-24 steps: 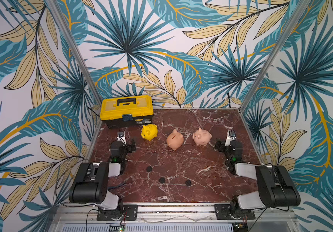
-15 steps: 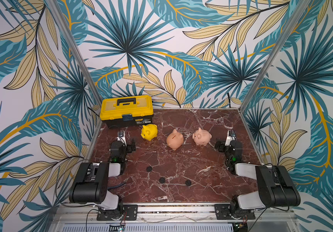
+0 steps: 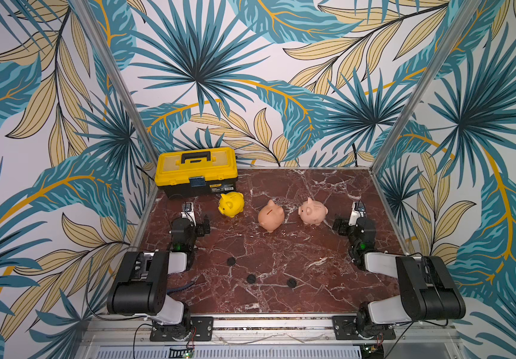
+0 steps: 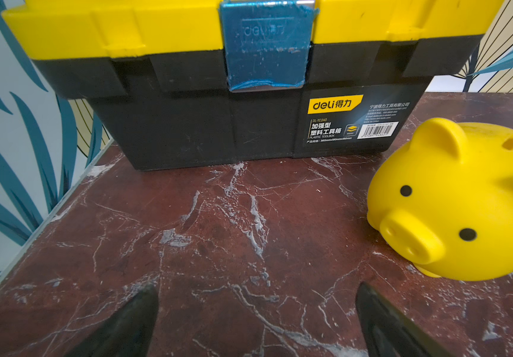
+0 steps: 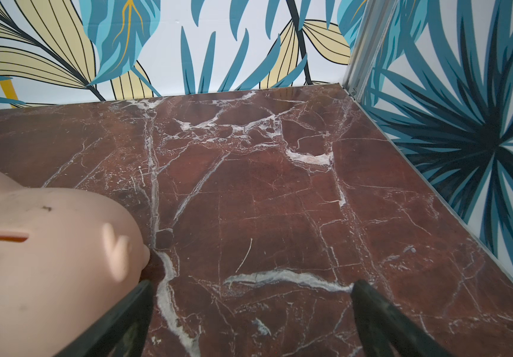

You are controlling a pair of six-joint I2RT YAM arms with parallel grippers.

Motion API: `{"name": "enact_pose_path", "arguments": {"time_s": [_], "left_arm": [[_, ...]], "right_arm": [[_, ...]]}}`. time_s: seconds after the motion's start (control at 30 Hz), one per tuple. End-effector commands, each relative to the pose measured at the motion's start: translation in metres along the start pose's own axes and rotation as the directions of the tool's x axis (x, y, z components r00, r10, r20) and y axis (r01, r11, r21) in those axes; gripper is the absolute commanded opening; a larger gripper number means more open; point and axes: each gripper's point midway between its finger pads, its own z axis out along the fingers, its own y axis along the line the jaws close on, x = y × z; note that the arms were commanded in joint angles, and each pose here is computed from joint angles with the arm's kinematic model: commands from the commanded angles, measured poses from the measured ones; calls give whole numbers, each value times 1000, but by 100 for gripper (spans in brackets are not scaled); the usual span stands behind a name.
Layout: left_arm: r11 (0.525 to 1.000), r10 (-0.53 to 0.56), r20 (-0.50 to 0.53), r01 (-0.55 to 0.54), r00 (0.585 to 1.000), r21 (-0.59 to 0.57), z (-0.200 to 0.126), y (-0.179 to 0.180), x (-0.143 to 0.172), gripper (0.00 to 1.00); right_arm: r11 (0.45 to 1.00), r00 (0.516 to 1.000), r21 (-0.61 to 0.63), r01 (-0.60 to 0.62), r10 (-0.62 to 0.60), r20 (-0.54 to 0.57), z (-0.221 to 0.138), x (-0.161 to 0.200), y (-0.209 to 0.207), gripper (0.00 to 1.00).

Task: Close piggy banks
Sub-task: Move the piggy bank to the center of the board.

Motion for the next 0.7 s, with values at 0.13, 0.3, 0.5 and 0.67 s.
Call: {"name": "enact_pose_path", "arguments": {"time_s": [0.13, 0.3, 0.5, 0.67], "left_arm": [[998, -16, 100, 22, 995, -62, -4, 9, -49, 100], [988, -75, 162, 95, 984, -120, -28, 18, -78, 99], [964, -225, 161, 244, 961, -110, -53, 9, -105, 100], [958, -288, 17, 287, 958, 23, -56, -26, -109, 100]], "right_arm": [[1000, 1000, 6, -7, 7, 24, 0, -20, -1, 100], [998, 996, 53, -44, 48, -72, -9, -39, -8, 100], [980, 968, 64, -187, 195, -158, -30, -73, -5, 100], [941, 895, -23, -337, 312, -320, -58, -88, 21, 99]]}}
